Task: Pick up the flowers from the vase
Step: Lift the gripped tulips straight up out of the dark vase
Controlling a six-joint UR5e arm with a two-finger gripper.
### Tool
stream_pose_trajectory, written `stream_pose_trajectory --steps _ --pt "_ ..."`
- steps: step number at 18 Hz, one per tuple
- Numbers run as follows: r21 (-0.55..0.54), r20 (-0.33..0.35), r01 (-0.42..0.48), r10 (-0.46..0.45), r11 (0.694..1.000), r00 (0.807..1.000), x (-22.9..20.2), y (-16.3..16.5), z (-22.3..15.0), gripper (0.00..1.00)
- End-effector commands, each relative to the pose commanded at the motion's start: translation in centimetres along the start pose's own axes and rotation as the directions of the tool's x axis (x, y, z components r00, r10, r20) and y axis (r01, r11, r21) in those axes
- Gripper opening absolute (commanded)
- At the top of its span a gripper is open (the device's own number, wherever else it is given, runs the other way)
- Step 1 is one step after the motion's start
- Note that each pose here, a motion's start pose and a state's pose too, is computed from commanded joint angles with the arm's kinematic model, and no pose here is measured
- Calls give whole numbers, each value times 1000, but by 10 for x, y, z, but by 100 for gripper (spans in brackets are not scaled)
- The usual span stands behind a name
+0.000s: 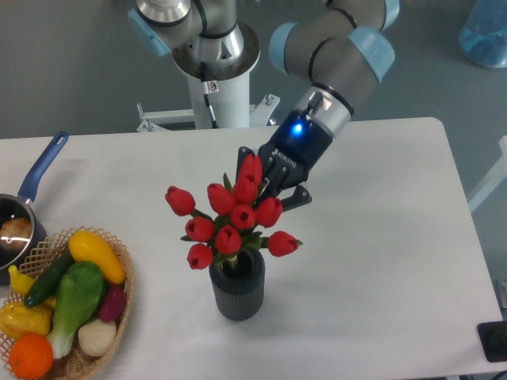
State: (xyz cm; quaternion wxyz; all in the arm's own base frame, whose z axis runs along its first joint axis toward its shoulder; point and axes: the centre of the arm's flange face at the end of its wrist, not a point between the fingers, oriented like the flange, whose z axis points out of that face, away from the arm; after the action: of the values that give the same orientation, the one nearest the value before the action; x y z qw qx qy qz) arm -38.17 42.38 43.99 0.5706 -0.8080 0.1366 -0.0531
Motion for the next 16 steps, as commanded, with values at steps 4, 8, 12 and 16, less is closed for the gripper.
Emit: stream_pose_trajectory --steps 4,8,12,16 --pt "11 29 20 -20 1000 999 0 -27 -15 0" --pt "21 44 52 -53 998 998 0 -48 -24 0" --pt "30 58 63 -65 998 996 -2 -65 -31 0" --pt "40 91 72 -75 997 993 -12 -72 -49 0"
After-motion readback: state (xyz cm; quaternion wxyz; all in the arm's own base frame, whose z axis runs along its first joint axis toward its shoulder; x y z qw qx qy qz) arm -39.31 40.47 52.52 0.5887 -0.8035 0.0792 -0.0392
